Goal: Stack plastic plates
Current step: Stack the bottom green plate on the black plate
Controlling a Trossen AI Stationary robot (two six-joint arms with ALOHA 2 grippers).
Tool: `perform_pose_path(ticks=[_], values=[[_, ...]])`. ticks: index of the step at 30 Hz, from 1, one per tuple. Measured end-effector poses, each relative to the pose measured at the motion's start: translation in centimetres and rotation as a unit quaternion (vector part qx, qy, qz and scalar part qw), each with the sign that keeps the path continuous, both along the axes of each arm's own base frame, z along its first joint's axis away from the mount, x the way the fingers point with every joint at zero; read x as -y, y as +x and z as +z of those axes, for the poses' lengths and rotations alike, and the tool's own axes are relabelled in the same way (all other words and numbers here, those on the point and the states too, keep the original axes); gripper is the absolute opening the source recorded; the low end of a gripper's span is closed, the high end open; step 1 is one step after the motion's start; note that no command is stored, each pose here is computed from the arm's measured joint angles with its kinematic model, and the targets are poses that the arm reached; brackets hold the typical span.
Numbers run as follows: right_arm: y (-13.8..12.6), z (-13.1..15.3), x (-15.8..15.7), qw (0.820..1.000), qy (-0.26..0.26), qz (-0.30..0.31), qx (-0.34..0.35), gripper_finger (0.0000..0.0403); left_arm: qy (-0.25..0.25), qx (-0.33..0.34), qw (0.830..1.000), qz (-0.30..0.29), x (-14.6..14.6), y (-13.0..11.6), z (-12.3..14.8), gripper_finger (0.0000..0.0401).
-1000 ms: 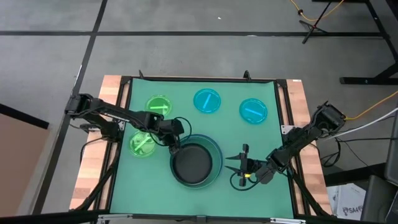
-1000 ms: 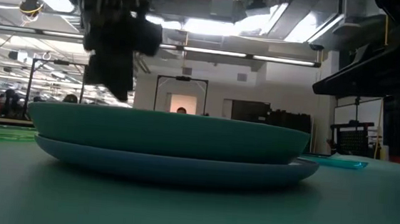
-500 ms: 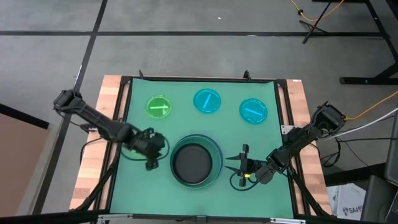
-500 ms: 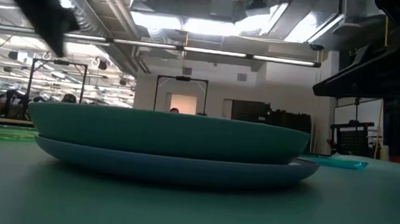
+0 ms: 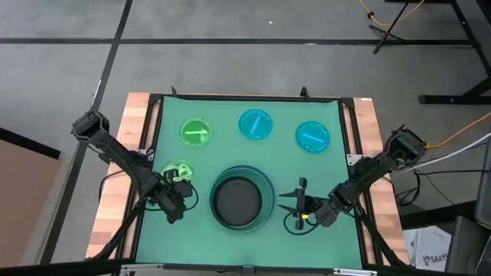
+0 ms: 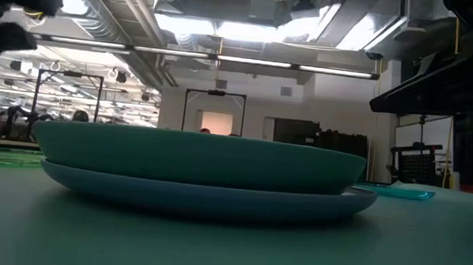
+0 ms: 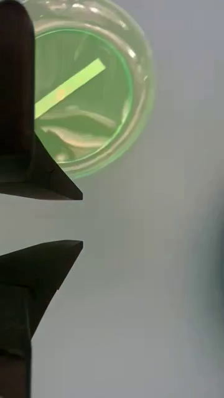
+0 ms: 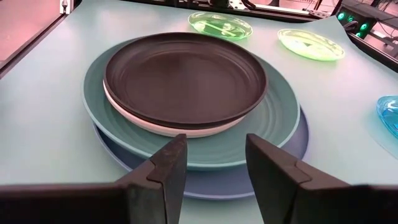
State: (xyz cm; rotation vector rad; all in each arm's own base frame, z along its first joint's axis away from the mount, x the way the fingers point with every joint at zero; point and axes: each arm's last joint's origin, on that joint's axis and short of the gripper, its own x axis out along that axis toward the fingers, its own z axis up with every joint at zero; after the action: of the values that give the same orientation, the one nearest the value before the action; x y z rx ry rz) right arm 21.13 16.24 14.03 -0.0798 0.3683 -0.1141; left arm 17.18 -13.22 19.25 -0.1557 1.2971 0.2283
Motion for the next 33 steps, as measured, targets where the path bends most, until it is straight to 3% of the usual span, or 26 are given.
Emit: perform_pose_path(ticks=[12, 25, 33], values=[[0.0, 0.0, 0.0, 1.000, 0.000, 0.000, 0.000, 0.0156, 0.071, -0.049, 0.996, 0.024, -0.2, -0.3, -3.6, 0.0108], [0.0, 0.0, 0.0, 1.000, 0.000, 0.000, -0.001, 0.0156, 0.103, -0.069, 0.992, 0.032, -0.9, -0.9, -5.5, 0.0107], [0.0, 0.0, 0.0, 1.000, -0.001, 0.000, -0.001, 0.0156, 0.108, -0.070, 0.991, 0.029, -1.1, -1.1, -5.9, 0.0055]])
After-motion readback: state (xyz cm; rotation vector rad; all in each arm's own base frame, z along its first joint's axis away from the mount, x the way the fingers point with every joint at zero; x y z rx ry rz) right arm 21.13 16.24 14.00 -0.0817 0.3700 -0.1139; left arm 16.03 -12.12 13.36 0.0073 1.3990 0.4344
